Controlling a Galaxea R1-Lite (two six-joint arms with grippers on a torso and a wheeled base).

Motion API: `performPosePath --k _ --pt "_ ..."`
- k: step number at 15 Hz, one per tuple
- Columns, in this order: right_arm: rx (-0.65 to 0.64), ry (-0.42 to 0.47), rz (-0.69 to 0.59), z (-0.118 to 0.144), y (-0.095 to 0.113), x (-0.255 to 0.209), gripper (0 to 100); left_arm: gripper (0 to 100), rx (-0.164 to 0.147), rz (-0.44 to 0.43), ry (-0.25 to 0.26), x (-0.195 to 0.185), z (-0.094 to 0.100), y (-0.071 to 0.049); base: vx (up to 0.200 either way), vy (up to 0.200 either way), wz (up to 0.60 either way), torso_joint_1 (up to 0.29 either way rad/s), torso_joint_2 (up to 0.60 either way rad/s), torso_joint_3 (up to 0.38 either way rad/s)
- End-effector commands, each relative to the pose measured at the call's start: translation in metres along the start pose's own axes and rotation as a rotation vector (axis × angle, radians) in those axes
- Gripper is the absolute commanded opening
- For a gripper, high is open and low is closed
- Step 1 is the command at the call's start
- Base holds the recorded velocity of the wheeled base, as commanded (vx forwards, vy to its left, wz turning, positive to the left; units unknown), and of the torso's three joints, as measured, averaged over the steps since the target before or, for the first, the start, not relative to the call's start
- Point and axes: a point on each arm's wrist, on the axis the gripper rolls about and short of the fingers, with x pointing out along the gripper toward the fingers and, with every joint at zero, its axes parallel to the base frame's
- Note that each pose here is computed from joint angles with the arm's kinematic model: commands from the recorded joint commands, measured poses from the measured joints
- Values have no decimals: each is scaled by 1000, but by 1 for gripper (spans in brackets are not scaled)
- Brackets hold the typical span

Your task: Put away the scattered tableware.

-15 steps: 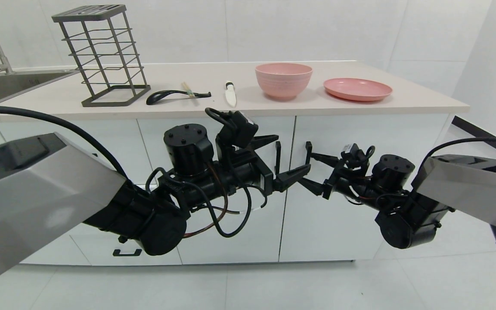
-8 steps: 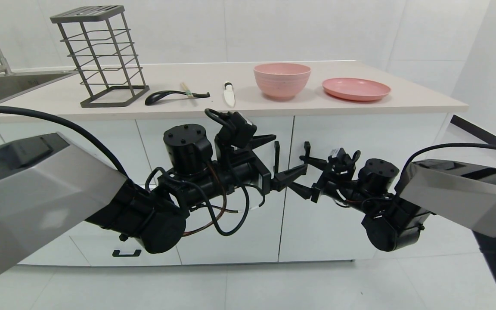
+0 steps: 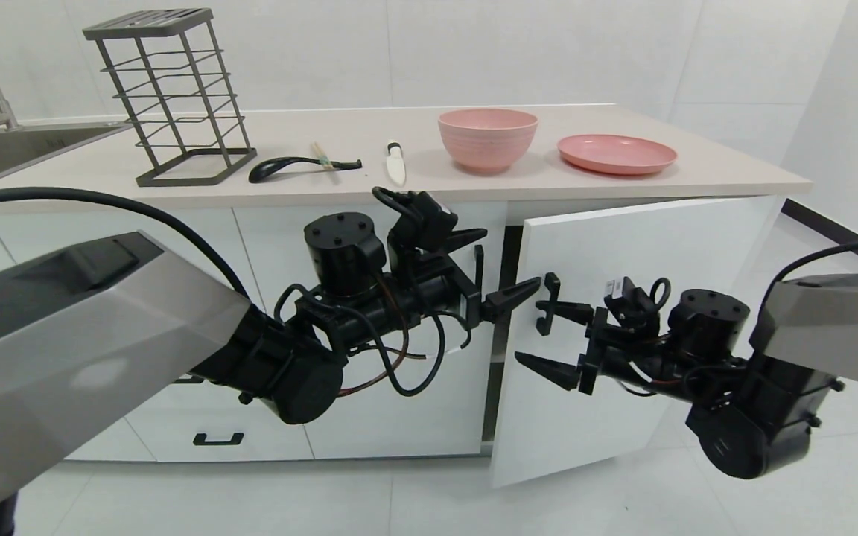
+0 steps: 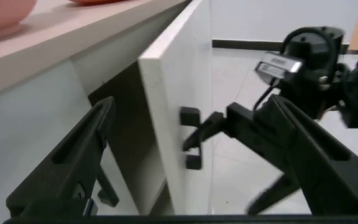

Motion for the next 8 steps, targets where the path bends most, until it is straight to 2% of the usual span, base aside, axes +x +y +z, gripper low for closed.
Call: performPosePath --k 1,4,8 --pt "-22 -15 28 27 22 -27 100 100 -2 -18 -1 14 -12 -3 0 0 0 0 0 0" --pt "-13 11 30 22 28 -44 100 100 -1 -82 -27 39 -17 -23 0 0 0 0 0 0" --pt "-11 13 27 22 27 -52 100 100 -4 -113 -33 62 -28 -31 0 0 0 0 0 0"
